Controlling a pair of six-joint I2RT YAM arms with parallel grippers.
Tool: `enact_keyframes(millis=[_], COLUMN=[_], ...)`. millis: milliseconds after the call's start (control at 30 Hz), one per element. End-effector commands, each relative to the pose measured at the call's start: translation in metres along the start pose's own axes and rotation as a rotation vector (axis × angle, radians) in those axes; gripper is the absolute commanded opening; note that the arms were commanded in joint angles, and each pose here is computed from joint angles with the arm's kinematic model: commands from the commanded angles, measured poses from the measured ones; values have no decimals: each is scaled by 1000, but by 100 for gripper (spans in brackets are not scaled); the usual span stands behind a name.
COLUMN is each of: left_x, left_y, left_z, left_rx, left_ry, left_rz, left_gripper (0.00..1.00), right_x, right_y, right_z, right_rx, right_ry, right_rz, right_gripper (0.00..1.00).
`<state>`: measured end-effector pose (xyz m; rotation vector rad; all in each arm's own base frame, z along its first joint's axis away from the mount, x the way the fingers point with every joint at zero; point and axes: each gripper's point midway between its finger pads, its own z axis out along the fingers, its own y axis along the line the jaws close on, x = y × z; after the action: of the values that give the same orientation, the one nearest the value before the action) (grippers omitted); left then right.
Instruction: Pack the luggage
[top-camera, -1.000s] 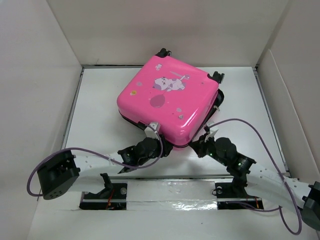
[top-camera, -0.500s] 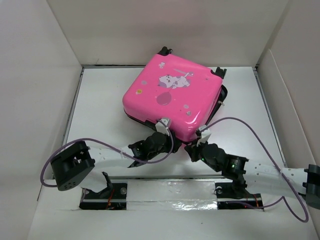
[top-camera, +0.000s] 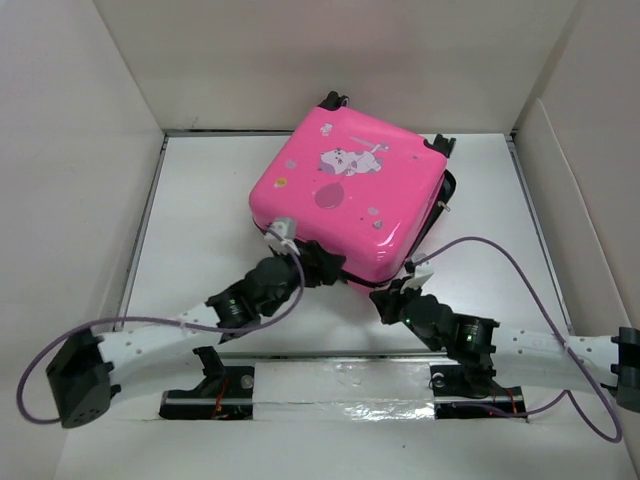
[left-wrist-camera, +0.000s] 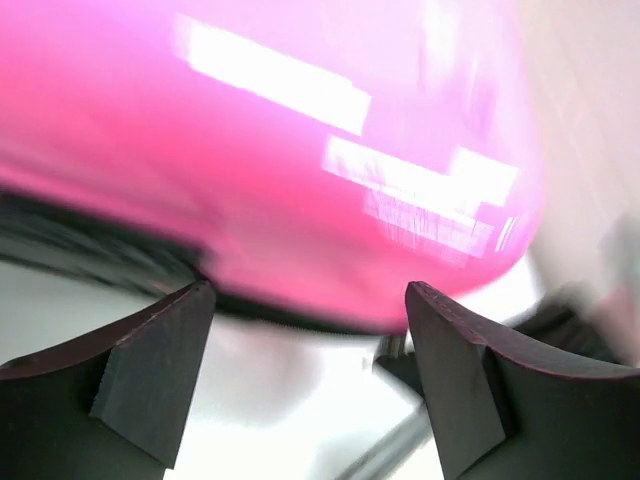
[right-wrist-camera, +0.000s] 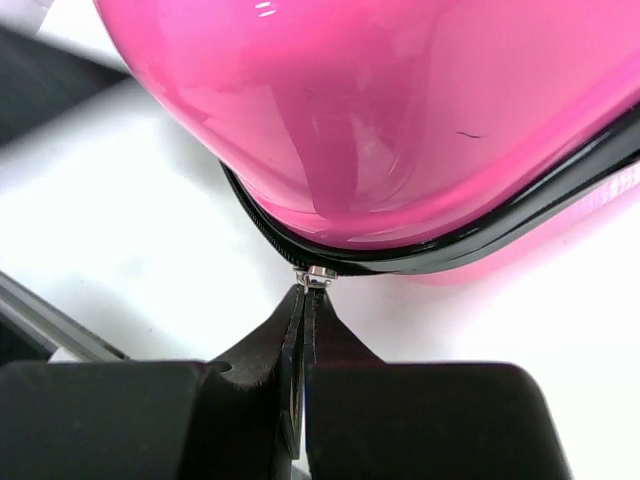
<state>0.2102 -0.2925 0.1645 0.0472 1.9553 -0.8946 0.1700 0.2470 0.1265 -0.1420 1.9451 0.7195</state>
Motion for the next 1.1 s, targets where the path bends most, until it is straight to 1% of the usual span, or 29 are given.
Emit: enact_keyframes(millis=[0,67,100,167,200,267,300,333,367,400,467,500,533,567,600,667,700,767,800,867,900,1000,1033,1067], left_x=[-60,-83,-107,-134,-153,-180,-183,-198,-205,-200,-209,-199,-200,-206,-197,-192,-191,-195,-187,-187,-177,-163,-159,-148], left_y=[31,46,61,76,96,112,127,145,152,167,179,189,195,194,205,210,212,215,221,213,208,197,183,181], left_z=[-23,-32,-40,-47,-51,-55,-50,-53,-51,-41,-33,-19,-14,-8,6,27,33,42,51,61,69,77,81,81], left_rx=[-117,-169,-206,-231,-268,-293,-333,-352,-353,-380,-374,-397,-409,-403,-425,-423,-424,-412,-416,-360,-344,-307,-267,-259], left_ry=[-210,-271,-347,-435,-486,-550,-553,-587,-594,-563,-569,-525,-521,-521,-477,-415,-403,-396,-366,-333,-300,-274,-269,-252], left_rz=[-87,-134,-171,-215,-232,-243,-253,-271,-282,-298,-323,-332,-337,-335,-340,-341,-344,-354,-361,-360,-362,-362,-355,-361], left_gripper=[76,80,81,87,88,88,89,89,88,88,86,86,85,85,84,84,84,82,82,81,81,80,80,80], right_x=[-3,-4,1,-3,3,-4,-1,-2,-4,-8,-9,-11,-11,-10,-11,-3,-8,-4,-4,-1,-4,-6,-7,-8], right_y=[26,27,25,25,18,18,12,10,10,8,8,10,12,13,17,23,27,30,32,32,34,38,41,43], right_z=[-15,-21,-24,-30,-33,-40,-43,-46,-47,-52,-55,-57,-57,-56,-54,-48,-49,-43,-41,-38,-36,-30,-28,-25], right_rx=[-122,-148,-144,-154,-136,-146,-129,-129,-131,-136,-149,-156,-158,-163,-171,-167,-179,-173,-177,-171,-172,-173,-174,-176], right_ry=[14,22,42,40,65,57,74,74,69,59,61,61,66,73,75,123,113,131,129,139,123,101,96,92], right_rz=[68,77,65,75,57,69,58,58,61,68,64,62,54,38,30,-18,-12,-39,-41,-51,-44,-41,-42,-55], right_gripper=[0,0,0,0,0,0,0,0,0,0,0,0,0,0,0,0,0,0,0,0,0,0,0,0])
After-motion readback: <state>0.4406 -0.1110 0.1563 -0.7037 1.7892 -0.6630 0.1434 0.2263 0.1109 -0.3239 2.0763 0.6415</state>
